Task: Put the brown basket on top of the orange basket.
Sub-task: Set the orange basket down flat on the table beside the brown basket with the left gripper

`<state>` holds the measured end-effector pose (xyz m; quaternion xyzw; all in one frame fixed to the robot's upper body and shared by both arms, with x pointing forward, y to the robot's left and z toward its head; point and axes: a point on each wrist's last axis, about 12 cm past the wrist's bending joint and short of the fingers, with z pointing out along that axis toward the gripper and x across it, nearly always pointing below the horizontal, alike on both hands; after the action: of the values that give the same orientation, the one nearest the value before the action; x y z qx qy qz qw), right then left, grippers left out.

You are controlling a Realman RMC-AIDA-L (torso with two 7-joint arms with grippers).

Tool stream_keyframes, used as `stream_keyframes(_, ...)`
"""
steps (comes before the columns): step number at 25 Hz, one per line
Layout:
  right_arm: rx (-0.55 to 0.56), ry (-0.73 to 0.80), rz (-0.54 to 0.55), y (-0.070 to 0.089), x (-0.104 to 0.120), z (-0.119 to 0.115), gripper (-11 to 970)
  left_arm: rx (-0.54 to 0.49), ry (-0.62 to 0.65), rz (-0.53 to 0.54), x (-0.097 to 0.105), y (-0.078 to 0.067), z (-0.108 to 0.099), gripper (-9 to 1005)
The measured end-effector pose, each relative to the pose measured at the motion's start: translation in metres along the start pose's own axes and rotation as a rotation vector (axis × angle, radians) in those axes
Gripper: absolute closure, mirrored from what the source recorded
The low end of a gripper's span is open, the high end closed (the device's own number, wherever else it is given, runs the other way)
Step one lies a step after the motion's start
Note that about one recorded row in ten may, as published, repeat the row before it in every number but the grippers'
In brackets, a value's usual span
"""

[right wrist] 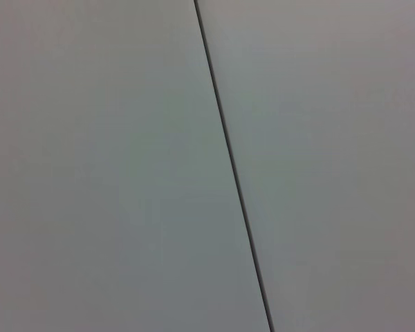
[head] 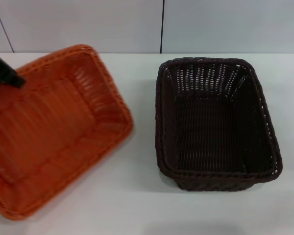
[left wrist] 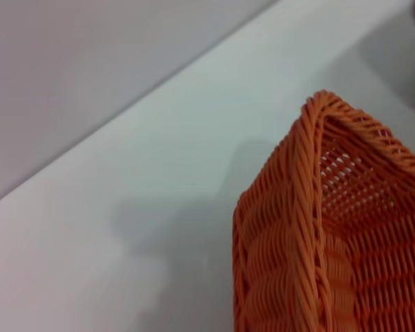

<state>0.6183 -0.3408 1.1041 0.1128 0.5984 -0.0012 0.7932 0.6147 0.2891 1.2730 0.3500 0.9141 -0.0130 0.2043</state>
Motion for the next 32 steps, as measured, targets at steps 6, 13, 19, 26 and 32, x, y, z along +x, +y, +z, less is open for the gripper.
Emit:
stream_keyframes(6, 0.005, 0.005, 0.005, -0.001, 0.002, -0.003, 399, 0.113, 0.033, 0.060, -0.017, -0.021, 0.026, 816)
stream_keyframes(13, 0.005, 0.018, 0.005, 0.000, 0.004, -0.003, 399, 0.207, 0.040, 0.133, -0.037, -0.052, 0.044, 817)
stream_keyframes(19, 0.002, 0.020, 0.004, 0.001, 0.004, -0.003, 399, 0.280, 0.020, 0.196, -0.054, -0.073, 0.052, 820)
stream_keyframes(26, 0.004, 0.031, 0.005, 0.000, 0.006, -0.003, 399, 0.347, -0.028, 0.282, -0.069, -0.096, 0.058, 790)
stream_keyframes(32, 0.007, 0.035, 0.005, 0.000, 0.006, -0.004, 398, 0.358, -0.025, 0.363, -0.074, -0.109, 0.063, 765)
